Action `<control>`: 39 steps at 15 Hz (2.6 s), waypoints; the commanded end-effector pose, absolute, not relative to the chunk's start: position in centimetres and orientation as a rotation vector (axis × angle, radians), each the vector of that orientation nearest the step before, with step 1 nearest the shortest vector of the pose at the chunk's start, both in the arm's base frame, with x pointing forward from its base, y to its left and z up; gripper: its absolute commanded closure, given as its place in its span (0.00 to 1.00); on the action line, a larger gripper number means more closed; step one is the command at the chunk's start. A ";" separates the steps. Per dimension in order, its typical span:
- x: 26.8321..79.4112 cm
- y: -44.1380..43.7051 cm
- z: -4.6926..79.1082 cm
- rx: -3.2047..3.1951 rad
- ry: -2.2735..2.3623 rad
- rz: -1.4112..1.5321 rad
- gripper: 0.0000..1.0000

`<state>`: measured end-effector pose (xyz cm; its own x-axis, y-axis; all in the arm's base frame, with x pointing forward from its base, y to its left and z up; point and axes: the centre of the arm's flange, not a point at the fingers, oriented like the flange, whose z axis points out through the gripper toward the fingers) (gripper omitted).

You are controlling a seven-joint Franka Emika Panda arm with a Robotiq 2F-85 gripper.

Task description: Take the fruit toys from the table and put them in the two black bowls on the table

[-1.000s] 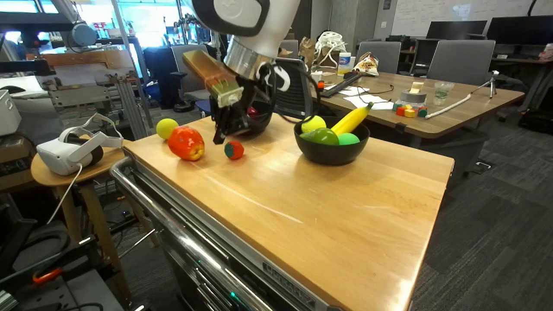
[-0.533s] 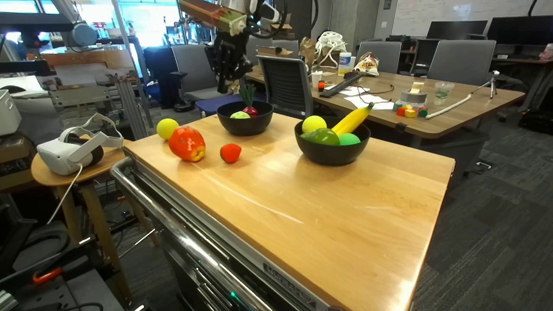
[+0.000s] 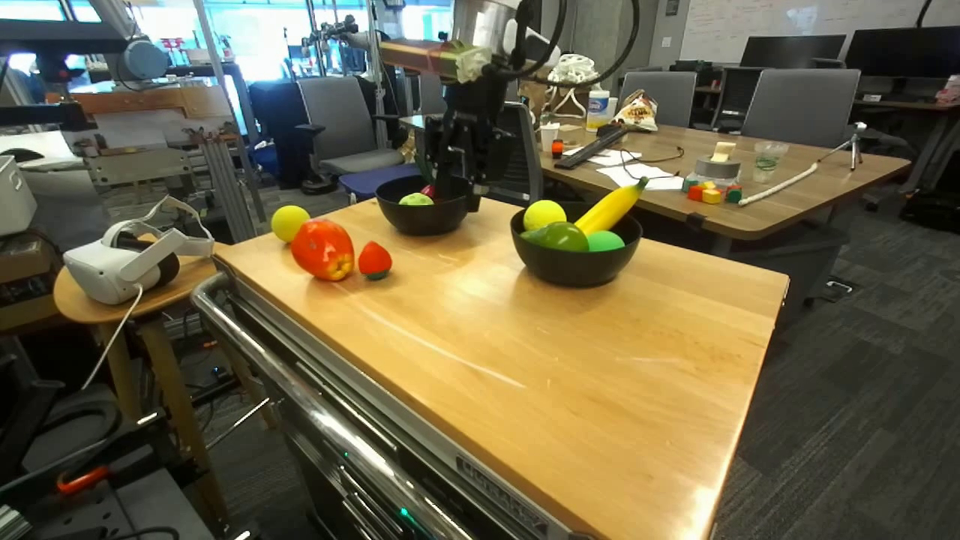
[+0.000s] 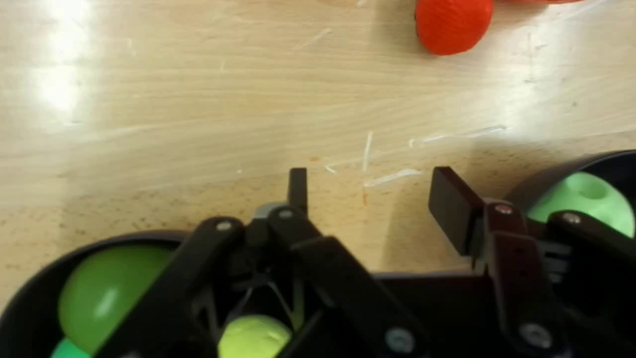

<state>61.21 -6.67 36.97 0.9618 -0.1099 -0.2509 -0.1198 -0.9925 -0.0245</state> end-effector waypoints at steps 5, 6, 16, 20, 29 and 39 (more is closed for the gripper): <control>60.5 -10.1 35.8 -3.028 0.391 0.393 0.00; 59.2 -10.0 36.2 -3.036 0.460 0.344 0.01; 54.7 -7.0 34.9 -3.163 0.579 -0.124 0.00; 54.5 -6.1 34.4 -3.137 0.453 -0.064 0.00; 58.3 -3.9 28.1 -2.970 0.283 0.198 0.00; 55.1 -0.5 32.2 -3.091 0.278 0.454 0.00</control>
<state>56.32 -1.70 30.51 0.9485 -0.1708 -0.2668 -0.1790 -0.9838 -0.0064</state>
